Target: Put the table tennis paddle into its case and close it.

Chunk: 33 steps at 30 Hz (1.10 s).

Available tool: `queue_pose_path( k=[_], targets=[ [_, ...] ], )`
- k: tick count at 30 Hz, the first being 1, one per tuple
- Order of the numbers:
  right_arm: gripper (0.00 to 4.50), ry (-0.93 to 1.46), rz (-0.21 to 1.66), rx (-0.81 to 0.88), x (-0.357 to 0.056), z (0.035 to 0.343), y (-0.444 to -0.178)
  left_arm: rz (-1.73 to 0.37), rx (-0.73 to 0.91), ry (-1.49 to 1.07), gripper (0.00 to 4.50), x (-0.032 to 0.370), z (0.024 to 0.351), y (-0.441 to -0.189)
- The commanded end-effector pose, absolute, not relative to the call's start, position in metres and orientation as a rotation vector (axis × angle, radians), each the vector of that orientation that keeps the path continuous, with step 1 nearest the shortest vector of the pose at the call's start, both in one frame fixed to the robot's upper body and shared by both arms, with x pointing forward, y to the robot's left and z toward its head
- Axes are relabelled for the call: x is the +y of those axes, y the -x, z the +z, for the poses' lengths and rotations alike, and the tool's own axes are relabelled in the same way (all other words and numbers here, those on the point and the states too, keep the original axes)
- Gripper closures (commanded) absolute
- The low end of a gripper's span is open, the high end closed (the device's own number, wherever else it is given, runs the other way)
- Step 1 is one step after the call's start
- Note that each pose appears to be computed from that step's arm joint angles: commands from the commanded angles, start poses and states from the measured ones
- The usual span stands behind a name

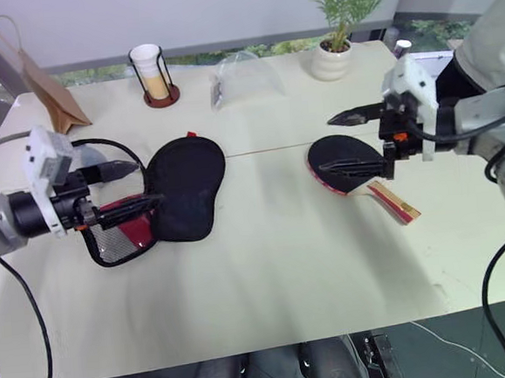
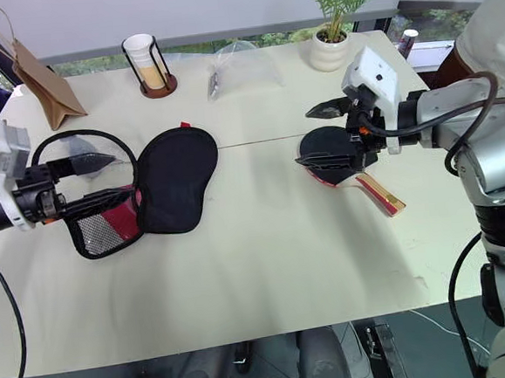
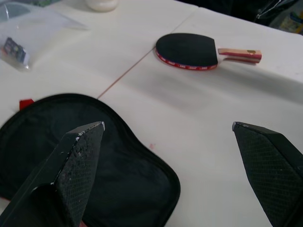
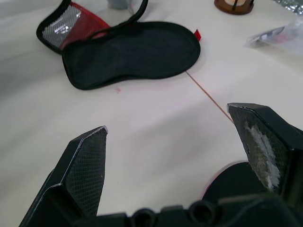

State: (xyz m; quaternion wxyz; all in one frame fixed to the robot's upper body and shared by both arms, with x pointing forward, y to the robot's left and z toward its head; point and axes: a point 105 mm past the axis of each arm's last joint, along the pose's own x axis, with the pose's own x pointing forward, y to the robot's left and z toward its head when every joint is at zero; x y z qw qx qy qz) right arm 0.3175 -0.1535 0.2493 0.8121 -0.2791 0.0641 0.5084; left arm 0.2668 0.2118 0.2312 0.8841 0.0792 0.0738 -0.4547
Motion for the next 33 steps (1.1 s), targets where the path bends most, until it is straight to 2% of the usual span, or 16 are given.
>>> queue_pose_path(
  k=[1,17,33],
  targets=[
    [0.06,0.617,1.092,0.090,-0.151,0.257,-0.316,-0.954,0.107,-0.186,0.00,0.209,0.244,-0.259],
    [0.06,0.596,1.082,0.080,-0.150,0.251,-0.321,-0.950,0.088,-0.181,0.00,0.200,0.244,-0.257],
    [0.06,0.528,1.070,0.135,-0.141,0.246,-0.327,-0.967,0.091,-0.193,0.00,0.202,0.239,-0.268]
  ],
)
